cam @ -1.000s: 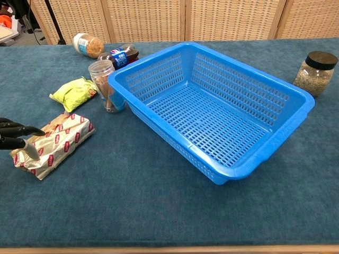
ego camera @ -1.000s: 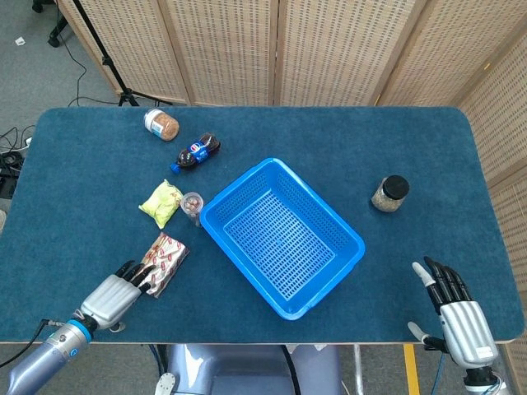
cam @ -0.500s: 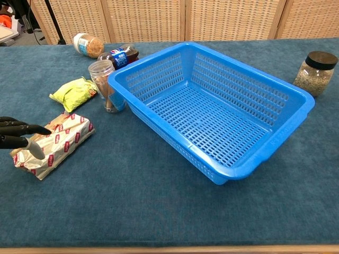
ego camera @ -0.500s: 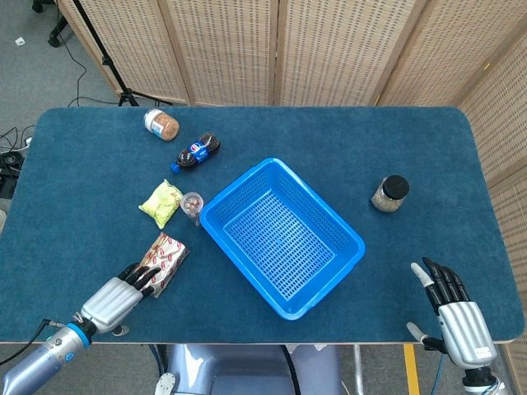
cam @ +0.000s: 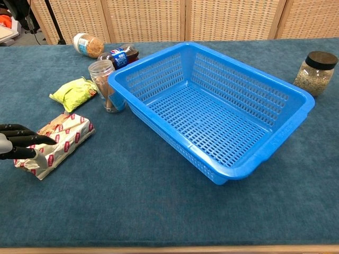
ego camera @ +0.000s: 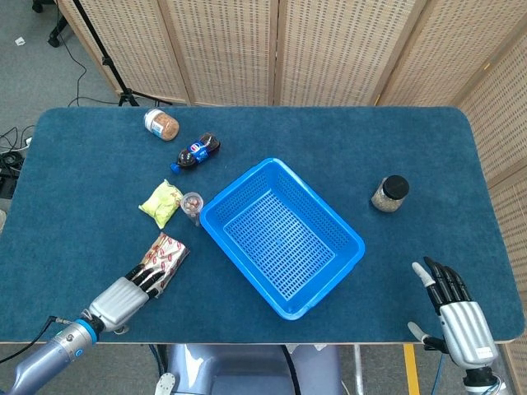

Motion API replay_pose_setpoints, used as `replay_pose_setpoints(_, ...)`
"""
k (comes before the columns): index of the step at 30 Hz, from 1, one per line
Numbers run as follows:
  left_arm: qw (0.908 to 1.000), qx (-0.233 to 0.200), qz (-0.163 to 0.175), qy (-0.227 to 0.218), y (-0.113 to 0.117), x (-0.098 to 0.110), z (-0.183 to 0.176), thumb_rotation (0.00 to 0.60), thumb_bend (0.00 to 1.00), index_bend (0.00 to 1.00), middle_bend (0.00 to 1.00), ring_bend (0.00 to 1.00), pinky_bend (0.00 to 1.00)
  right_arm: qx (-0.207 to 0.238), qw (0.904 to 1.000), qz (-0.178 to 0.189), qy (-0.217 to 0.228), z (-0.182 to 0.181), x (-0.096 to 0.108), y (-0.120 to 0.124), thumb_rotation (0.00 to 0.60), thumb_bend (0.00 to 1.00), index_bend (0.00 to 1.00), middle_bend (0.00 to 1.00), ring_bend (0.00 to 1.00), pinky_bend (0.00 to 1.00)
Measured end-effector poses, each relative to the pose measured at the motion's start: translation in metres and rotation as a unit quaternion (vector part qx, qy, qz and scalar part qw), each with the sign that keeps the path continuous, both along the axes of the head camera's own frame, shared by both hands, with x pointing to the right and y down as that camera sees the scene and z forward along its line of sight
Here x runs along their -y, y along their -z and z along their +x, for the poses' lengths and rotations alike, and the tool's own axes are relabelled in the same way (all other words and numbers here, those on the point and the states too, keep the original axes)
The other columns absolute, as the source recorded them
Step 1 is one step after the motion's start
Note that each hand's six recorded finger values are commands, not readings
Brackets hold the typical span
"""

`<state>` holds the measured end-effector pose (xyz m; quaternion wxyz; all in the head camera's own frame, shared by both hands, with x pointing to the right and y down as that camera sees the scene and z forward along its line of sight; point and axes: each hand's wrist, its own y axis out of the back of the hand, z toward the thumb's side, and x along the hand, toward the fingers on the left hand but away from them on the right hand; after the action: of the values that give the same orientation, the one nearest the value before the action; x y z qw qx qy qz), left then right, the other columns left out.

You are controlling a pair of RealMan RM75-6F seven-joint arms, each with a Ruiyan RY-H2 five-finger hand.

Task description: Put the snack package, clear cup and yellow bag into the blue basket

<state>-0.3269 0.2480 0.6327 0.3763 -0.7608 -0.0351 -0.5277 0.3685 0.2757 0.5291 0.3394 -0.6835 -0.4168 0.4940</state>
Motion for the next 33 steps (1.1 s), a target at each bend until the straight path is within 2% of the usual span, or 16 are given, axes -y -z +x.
replay_pose_setpoints(7, 0.999, 0.037, 0.01, -0.02, -0.004, 0.003, -0.015, 0.6, 0.09, 0.22, 0.0, 0.0, 0.02, -0.001, 1.0, 0.0, 0.0, 0.0, 0.0, 0.0, 0.6, 0.21, 0.0, 0.0, 0.0, 0.06)
replay_pose_setpoints(21, 0.9946, 0.085, 0.056, -0.02, 0.01, 0.024, -0.051, 0.6, 0.09, 0.22, 0.0, 0.0, 0.02, -0.001, 1.0, -0.003, 0.003, -0.002, -0.002, -0.001, 0.6, 0.21, 0.0, 0.0, 0.0, 0.06)
replay_pose_setpoints(27, 0.993, 0.089, 0.076, 0.02, 0.011, 0.035, -0.062, 0.6, 0.09, 0.22, 0.0, 0.0, 0.02, -0.002, 1.0, -0.003, 0.003, -0.002, -0.001, -0.001, 0.6, 0.21, 0.0, 0.0, 0.0, 0.06)
replay_pose_setpoints(30, 0.9908, 0.074, 0.095, 0.061, 0.016, 0.042, -0.062, 0.6, 0.07, 0.22, 0.0, 0.0, 0.02, -0.002, 1.0, -0.005, 0.004, -0.003, -0.001, -0.003, 0.6, 0.21, 0.0, 0.0, 0.0, 0.06)
replay_pose_setpoints(33, 0.9848, 0.058, 0.121, 0.11, 0.023, 0.052, -0.061, 0.6, 0.05, 0.22, 0.0, 0.0, 0.02, -0.001, 1.0, -0.005, 0.005, -0.003, -0.001, -0.003, 0.6, 0.21, 0.0, 0.0, 0.0, 0.06)
